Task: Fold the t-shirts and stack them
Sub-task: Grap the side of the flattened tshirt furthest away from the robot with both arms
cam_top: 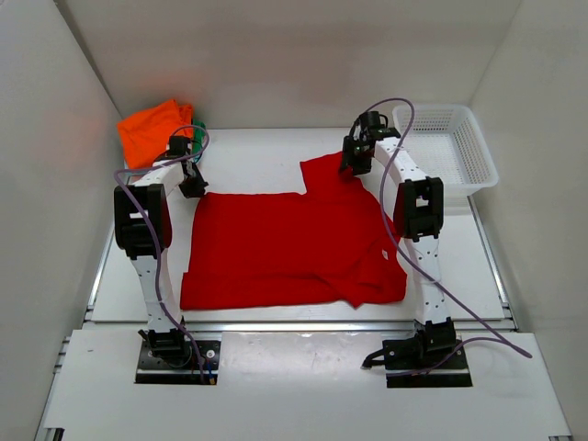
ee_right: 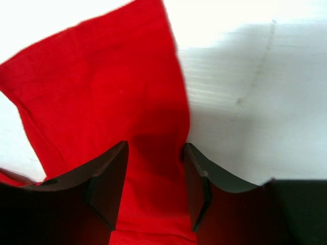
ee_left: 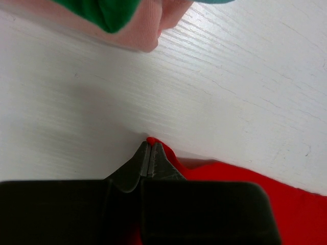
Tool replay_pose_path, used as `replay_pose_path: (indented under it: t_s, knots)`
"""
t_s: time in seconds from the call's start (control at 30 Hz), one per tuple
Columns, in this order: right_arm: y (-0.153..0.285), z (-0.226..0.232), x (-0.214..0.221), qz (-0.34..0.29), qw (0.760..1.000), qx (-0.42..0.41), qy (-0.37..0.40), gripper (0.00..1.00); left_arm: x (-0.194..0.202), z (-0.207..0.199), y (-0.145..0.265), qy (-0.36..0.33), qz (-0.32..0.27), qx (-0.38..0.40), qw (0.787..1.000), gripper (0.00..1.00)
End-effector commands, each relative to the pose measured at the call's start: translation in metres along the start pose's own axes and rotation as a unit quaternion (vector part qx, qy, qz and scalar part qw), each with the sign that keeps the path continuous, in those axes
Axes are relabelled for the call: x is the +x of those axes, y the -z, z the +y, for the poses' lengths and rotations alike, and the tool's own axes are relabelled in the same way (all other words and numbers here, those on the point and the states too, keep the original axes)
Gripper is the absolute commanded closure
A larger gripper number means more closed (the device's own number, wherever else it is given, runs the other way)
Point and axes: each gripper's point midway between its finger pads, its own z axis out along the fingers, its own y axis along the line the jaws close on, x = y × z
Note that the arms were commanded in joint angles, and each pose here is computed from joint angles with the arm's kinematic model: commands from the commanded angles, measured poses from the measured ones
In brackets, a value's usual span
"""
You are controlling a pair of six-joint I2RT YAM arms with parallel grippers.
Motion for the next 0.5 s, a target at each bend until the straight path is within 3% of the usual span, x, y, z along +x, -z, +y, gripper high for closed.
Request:
replay_pose_path:
  t_s: [0.0,0.1,0.17,0.23,0.47]
  knots:
    - [-0.020,0.000,0.018,0.025,1.000,0.002,0.010,0.56,0.012,-0.003,0.005,0.004,0.019,0.010,1.000,1.00]
    - [-0.027,-0.005,0.024,0.038,0.999,0.009,0.008,0.65,0.008,-0.009,0.007,0.000,0.014,0.019,1.000,1.00]
    - [-0.028,-0.010,0.025,0.042,0.999,0.014,-0.003,0.89,0.007,-0.008,0.006,-0.001,0.013,0.020,1.000,1.00]
    - [-0.023,-0.007,0.015,0.025,1.000,0.018,0.001,1.00,0.005,-0.009,0.007,0.005,0.010,0.022,1.000,1.00]
    - [0.003,0.007,-0.035,-0.050,0.998,-0.020,0.017,1.00,-0.008,-0.024,0.011,-0.005,-0.002,0.044,0.999,1.00]
